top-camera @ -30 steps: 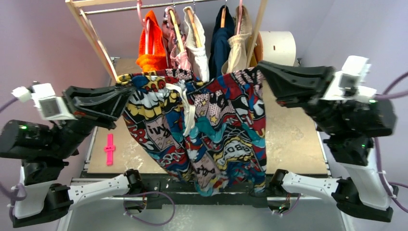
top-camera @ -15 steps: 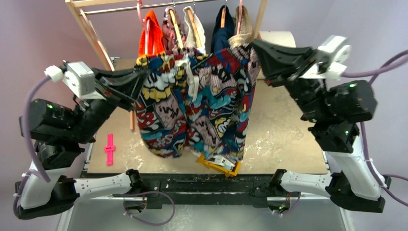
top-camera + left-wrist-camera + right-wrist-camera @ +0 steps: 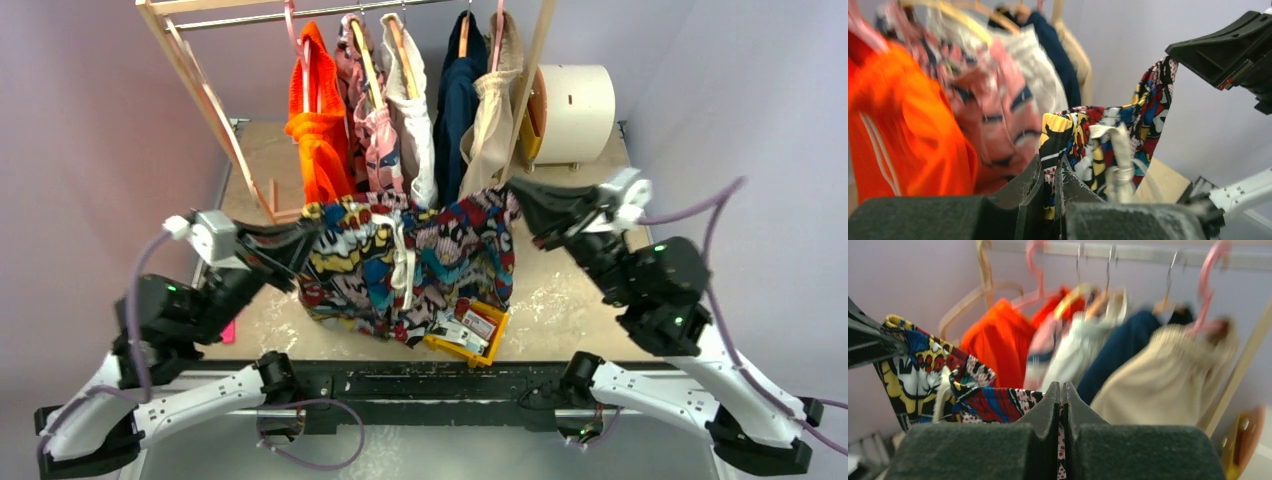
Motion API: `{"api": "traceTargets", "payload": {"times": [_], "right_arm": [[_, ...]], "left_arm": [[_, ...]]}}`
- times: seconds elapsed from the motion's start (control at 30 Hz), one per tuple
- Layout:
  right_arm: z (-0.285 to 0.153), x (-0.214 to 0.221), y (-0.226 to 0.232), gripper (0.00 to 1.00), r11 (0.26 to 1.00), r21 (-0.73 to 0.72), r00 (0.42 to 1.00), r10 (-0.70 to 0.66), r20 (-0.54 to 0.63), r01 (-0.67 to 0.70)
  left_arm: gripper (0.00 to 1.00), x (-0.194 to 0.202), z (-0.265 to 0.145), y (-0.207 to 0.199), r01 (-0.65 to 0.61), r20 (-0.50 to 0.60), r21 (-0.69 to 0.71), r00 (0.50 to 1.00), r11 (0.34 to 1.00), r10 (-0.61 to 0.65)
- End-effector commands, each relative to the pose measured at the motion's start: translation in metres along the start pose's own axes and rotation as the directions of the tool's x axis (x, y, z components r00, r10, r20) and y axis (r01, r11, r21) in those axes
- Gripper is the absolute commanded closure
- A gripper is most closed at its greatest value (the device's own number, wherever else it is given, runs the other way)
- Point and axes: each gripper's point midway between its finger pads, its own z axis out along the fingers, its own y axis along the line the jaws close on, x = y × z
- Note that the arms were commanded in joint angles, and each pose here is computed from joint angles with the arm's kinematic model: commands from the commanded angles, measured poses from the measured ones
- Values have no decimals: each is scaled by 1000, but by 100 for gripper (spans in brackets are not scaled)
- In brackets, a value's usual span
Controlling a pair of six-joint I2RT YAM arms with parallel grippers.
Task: Place the shorts on the hanger
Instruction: Adjust the shorts at the center of the board.
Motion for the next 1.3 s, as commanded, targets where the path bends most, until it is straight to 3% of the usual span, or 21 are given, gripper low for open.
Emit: {"api": "traceTargets", "payload": {"times": [0.0, 0.27, 0.4, 0.6, 0.9, 1.13, 1.27], "right_arm": [[-23, 60, 3, 100, 978, 62, 975, 202, -89, -197], [-74, 165, 14, 100, 909, 163, 872, 415, -259, -384], [-90, 187, 20, 100, 874, 188, 827, 486, -282, -449], [-100, 207, 39, 100, 852, 140, 779, 520, -351, -505], [-127, 225, 80, 100, 789, 26, 672, 539, -508, -614], [-144, 229, 88, 100, 787, 31, 618, 507, -601, -616], [-132, 211, 80, 100, 799, 10, 673, 513, -534, -601]], "left_arm": [[100, 81, -12, 5, 208, -82, -66, 974, 976, -213], [100, 167, -37, 13, 460, -103, -163, 872, 873, -479], [100, 194, -41, 18, 538, -81, -217, 822, 814, -564], [100, 233, -37, 10, 552, -156, -244, 789, 798, -594], [84, 280, -33, -16, 566, -318, -237, 723, 790, -614], [86, 286, -41, -8, 527, -346, -299, 717, 796, -605], [100, 248, -36, 0, 494, -287, -265, 779, 828, -557]]}}
